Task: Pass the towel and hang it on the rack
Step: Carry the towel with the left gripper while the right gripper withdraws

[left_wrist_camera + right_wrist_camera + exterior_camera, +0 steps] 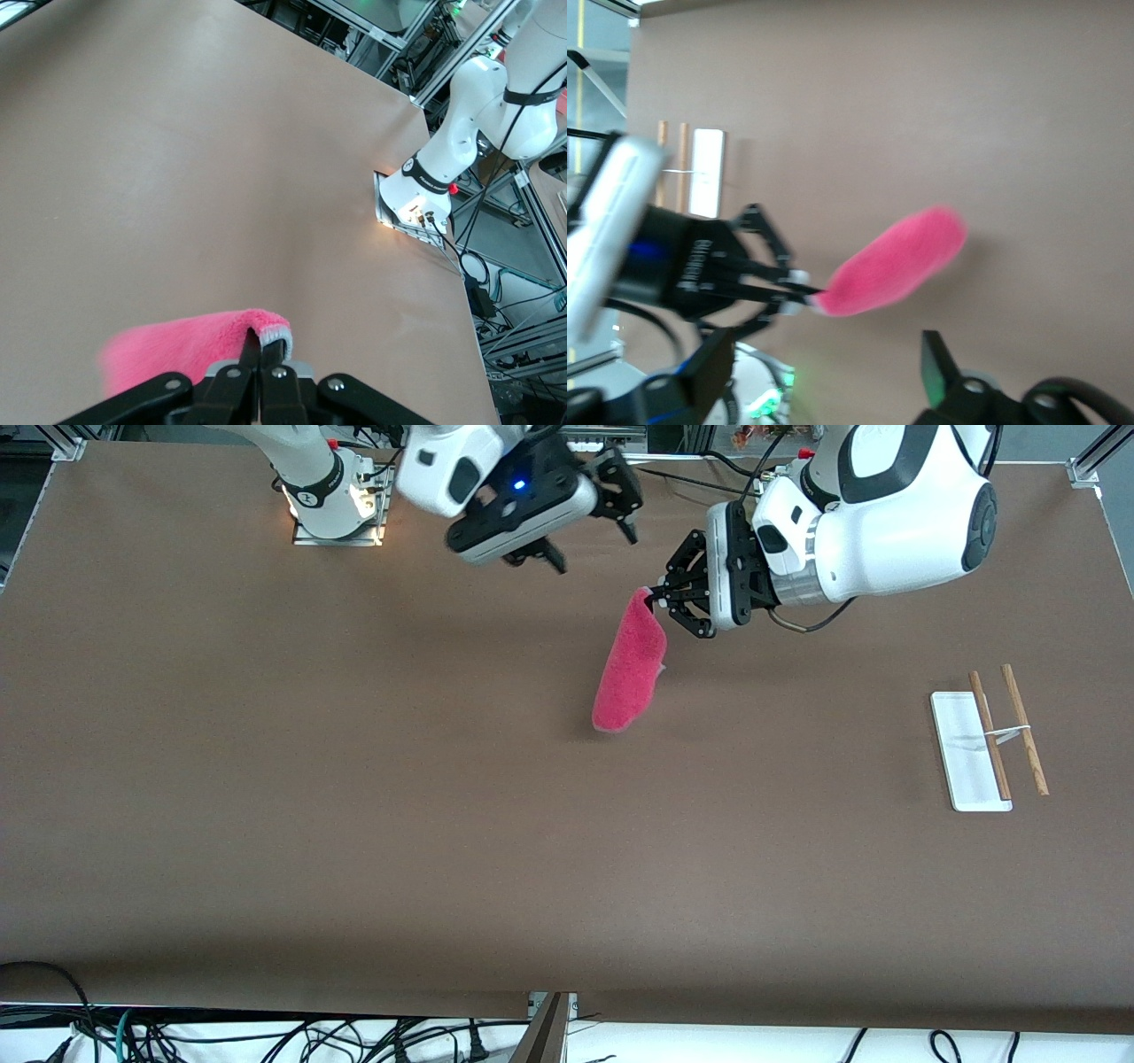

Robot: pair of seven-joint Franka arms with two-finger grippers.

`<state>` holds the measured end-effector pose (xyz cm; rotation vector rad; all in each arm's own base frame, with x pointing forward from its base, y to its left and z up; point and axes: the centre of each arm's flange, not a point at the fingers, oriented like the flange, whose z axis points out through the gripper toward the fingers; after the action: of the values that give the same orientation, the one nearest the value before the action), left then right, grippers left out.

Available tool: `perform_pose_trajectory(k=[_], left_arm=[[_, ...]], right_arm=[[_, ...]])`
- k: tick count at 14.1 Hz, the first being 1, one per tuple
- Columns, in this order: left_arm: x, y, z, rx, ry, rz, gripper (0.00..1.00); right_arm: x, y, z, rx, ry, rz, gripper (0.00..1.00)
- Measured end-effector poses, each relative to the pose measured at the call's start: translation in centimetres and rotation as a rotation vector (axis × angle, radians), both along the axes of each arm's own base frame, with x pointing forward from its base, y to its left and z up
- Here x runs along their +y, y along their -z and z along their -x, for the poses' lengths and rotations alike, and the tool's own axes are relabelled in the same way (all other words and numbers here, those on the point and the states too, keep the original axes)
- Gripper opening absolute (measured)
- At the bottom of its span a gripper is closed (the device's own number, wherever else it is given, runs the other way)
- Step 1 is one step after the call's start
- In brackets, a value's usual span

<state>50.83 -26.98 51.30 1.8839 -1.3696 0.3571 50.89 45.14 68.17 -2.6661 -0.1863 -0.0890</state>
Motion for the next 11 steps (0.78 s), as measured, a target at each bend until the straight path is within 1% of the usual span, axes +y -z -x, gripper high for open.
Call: perform_pose_trajectory(k=[2, 4, 6, 9, 10, 11], left_arm=[[3.1, 1.1, -1.2, 0.002, -0.021, -0.060, 0.02], [7.0, 2.8, -2.4, 0.042, -0.031, -0.116, 0.02], [12.3, 4.3, -3.5, 0.083, -0.040, -0.192, 0.02], [22.1, 4.6, -5.2, 0.136, -0.047, -0.343, 0.02], [26.0, 4.3, -5.9, 0.152, -0.061, -0.397, 0.02], [29.9, 4.1, -6.5, 0.169, -0.080, -0.429, 0.02]], right_arm=[[-5.0, 1.7, -3.1, -0.007, -0.030, 0.065, 1.00], [-10.4, 4.0, -6.1, -0.002, -0.019, 0.133, 1.00], [-16.0, 6.3, -8.3, 0.009, -0.023, 0.197, 1.00], [-23.7, 8.8, -10.1, 0.012, -0.029, 0.316, 1.00], [-26.0, 9.2, -10.2, 0.014, -0.033, 0.365, 1.00], [-28.1, 9.2, -9.9, 0.012, -0.043, 0.414, 1.00]])
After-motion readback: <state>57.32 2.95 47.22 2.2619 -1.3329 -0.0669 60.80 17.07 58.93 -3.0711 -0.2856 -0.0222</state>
